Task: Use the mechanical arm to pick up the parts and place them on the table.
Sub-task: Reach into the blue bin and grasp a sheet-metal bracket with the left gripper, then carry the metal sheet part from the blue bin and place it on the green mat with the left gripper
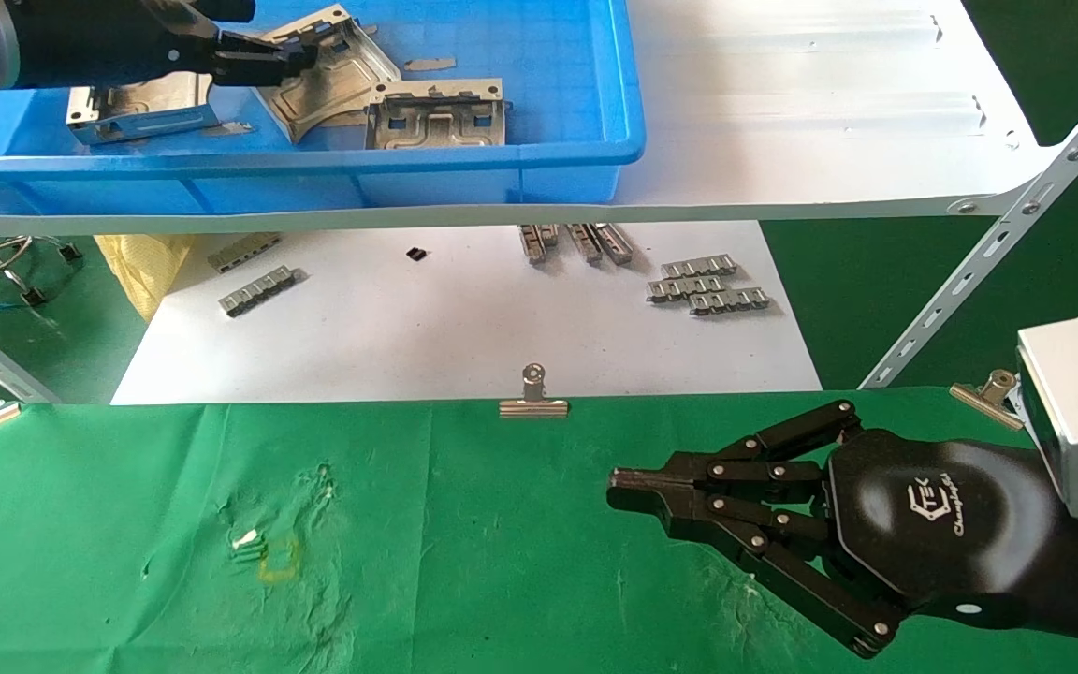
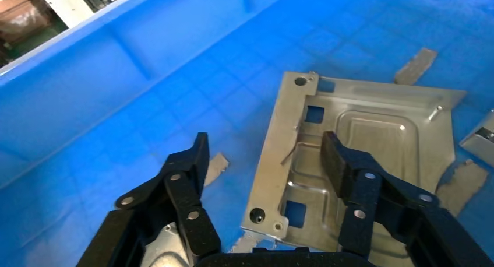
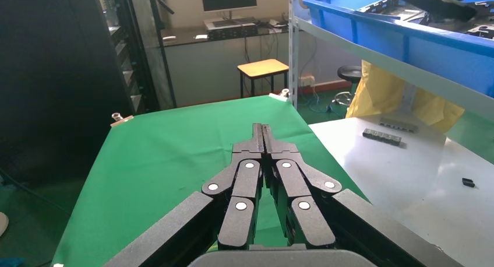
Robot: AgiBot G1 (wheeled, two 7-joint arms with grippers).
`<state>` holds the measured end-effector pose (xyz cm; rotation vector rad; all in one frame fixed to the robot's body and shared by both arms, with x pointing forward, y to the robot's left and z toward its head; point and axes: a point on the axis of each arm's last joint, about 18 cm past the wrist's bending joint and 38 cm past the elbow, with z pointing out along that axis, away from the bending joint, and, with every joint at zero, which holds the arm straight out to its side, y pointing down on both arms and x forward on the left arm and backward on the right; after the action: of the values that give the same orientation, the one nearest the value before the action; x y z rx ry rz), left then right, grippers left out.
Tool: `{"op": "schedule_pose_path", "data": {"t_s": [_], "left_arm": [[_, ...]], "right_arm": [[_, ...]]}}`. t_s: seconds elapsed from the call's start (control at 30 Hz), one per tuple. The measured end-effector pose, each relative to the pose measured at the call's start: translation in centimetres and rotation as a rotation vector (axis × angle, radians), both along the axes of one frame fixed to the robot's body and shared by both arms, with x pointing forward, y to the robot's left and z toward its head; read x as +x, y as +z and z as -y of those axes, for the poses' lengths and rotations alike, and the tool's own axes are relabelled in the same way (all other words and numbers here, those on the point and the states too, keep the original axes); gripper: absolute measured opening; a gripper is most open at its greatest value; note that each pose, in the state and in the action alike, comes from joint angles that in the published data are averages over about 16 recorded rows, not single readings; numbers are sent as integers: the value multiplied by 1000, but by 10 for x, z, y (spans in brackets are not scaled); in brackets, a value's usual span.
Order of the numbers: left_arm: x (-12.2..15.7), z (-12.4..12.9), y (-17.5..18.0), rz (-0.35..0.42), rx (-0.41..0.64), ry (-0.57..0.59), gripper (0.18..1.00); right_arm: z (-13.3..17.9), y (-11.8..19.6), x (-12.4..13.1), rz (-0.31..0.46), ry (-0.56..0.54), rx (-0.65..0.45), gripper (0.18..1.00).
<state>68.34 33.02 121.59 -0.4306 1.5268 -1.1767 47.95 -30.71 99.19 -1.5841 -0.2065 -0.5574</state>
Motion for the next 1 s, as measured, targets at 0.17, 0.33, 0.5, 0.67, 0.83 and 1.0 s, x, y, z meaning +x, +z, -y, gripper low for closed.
{"op": "schedule_pose_path", "data": {"t_s": [0.17,0.33,0.5,0.67,0.83,1.0], "left_arm": [[2,-2,-1,1,-8,12,686],[3,-2,-3,-5,-19,11,562],[2,-2,-3,-6,-36,-3,447],[-4,0,2,7,-57,-41,359],[-18,3,12,36,-67,-116,303],[-42,9,20,73,-26,-229,277]], "right_arm": [[0,0,0,0,0,0,192],[0,0,0,0,0,0,192],[0,0,0,0,0,0,192],[0,0,0,0,0,0,198],[0,0,0,0,0,0,216],[0,0,0,0,0,0,256]]}}
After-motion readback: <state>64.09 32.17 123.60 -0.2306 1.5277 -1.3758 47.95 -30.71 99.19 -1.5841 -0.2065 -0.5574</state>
